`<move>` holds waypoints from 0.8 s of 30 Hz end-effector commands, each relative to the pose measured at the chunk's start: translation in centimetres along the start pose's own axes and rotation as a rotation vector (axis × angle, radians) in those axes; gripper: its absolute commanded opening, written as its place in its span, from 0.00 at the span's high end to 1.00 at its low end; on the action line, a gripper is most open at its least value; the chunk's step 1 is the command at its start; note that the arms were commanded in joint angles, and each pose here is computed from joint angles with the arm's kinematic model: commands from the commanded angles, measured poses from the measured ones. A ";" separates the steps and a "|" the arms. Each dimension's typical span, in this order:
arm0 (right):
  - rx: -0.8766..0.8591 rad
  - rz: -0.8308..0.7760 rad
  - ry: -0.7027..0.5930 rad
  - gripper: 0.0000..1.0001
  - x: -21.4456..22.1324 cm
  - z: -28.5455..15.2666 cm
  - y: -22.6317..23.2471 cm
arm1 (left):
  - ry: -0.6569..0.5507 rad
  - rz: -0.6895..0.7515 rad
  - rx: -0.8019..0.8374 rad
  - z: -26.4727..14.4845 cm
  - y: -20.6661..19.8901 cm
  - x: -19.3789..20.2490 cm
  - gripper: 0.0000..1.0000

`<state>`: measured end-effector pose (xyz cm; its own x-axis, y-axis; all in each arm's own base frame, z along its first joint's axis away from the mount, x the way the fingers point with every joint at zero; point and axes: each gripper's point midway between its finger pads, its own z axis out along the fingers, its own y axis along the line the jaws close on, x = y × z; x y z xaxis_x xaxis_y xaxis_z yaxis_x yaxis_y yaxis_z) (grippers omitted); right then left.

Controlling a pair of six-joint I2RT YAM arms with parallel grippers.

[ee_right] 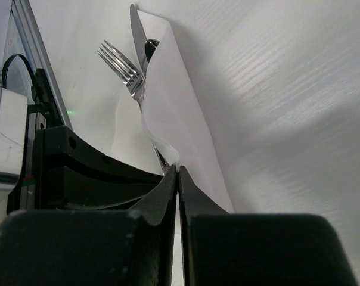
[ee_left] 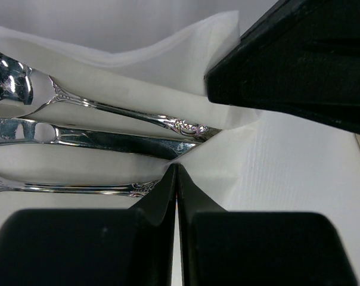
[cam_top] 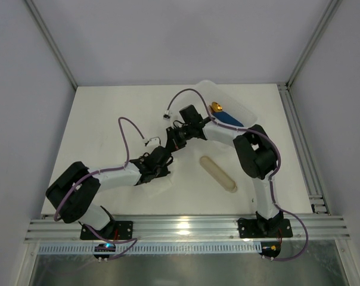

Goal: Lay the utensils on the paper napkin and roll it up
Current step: Roll the napkin at the center of the board.

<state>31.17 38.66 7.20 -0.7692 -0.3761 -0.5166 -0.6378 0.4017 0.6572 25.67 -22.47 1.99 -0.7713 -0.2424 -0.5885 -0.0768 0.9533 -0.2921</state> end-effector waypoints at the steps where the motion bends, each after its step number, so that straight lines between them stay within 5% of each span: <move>1: 0.003 -0.104 -0.060 0.96 -2.7 -1.7 2.6 | -0.008 0.012 -0.055 -0.2 1.2 0.2 1.00; 16: 0.003 -0.115 -0.048 0.89 -2.3 -1.3 3.5 | -0.015 0.005 -0.050 -0.6 1.3 0.1 1.00; 21: 0.080 -0.101 -0.074 0.61 -2.9 -1.4 2.4 | -0.024 0.005 -0.050 -0.8 1.3 -0.2 1.00; 24: 0.210 -0.074 -0.108 0.54 -3.3 -2.3 0.4 | -0.022 0.009 -0.052 -0.8 1.3 -0.2 1.00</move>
<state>31.37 38.67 7.20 -0.7505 -0.3838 -0.5380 -0.6601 0.4739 0.5828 25.23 -21.90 2.05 -0.7739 -0.2352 -0.5880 -0.0846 0.9585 -0.2721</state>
